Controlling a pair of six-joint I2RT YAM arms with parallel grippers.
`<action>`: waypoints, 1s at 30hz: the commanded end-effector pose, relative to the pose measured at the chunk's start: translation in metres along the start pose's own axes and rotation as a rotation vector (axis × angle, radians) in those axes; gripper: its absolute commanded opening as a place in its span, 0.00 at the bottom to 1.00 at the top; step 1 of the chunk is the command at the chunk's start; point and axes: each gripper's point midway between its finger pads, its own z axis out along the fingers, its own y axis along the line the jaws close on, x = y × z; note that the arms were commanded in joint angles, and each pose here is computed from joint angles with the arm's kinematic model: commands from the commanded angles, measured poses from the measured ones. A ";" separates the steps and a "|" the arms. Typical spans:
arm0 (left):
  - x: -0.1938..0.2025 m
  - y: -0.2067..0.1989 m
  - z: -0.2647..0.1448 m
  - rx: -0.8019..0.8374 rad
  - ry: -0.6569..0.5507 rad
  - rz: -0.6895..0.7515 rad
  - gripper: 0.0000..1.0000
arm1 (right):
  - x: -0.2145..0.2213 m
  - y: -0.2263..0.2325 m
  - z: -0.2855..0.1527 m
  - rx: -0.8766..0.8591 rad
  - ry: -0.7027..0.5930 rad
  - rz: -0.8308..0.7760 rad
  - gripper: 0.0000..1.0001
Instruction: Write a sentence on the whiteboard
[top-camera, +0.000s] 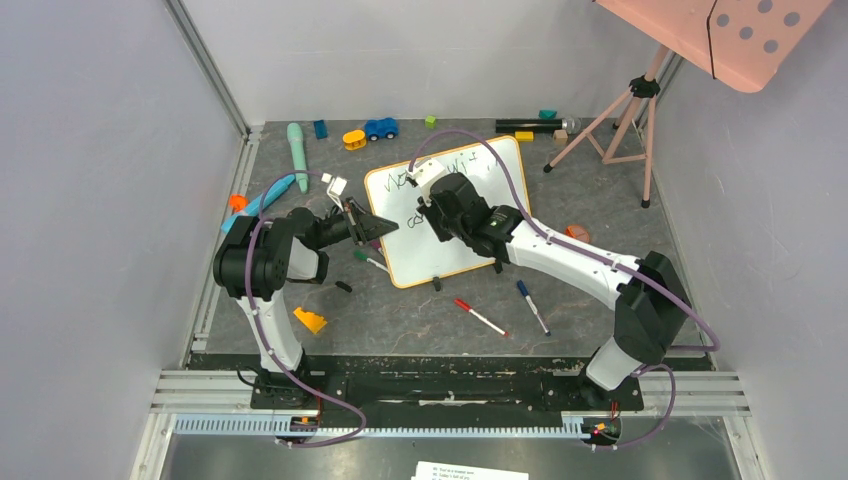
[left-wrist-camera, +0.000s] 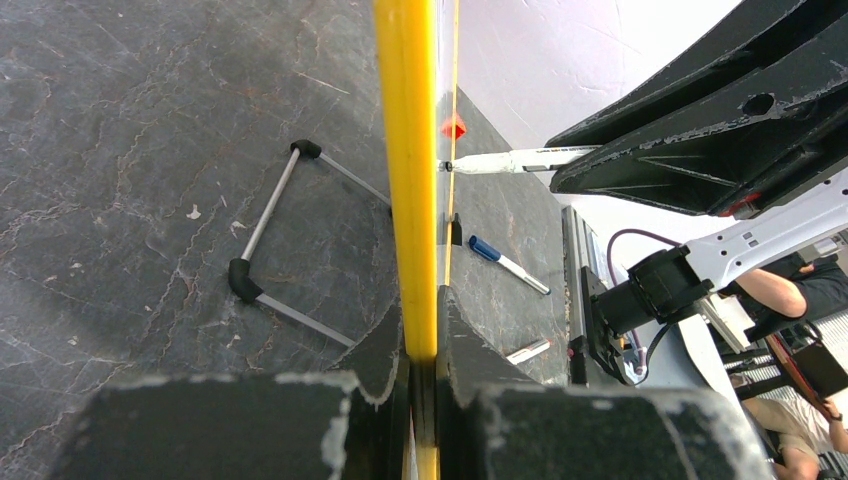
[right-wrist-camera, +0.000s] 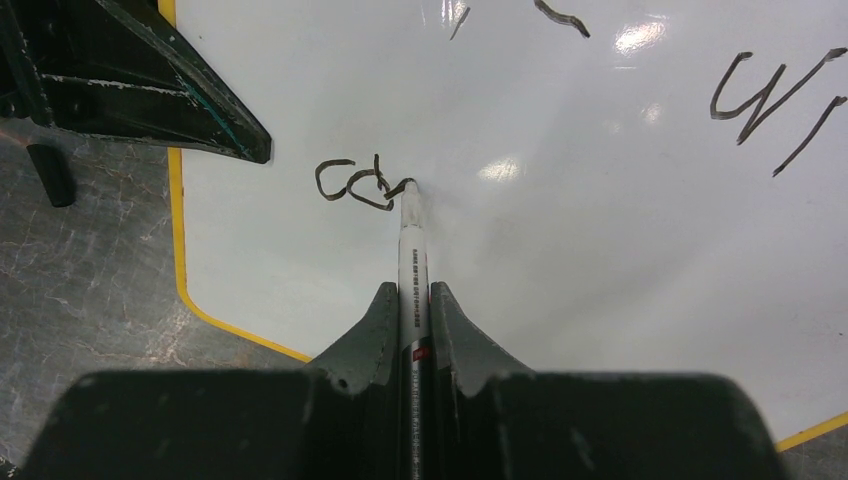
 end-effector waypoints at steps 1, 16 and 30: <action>-0.008 0.014 -0.001 -0.031 -0.048 0.212 0.02 | -0.003 -0.009 0.005 0.033 -0.003 0.012 0.00; -0.008 0.015 0.000 -0.031 -0.048 0.210 0.02 | 0.027 -0.005 -0.002 0.003 0.051 0.001 0.00; -0.008 0.014 0.000 -0.031 -0.048 0.210 0.02 | -0.004 -0.013 0.008 0.039 0.008 0.006 0.00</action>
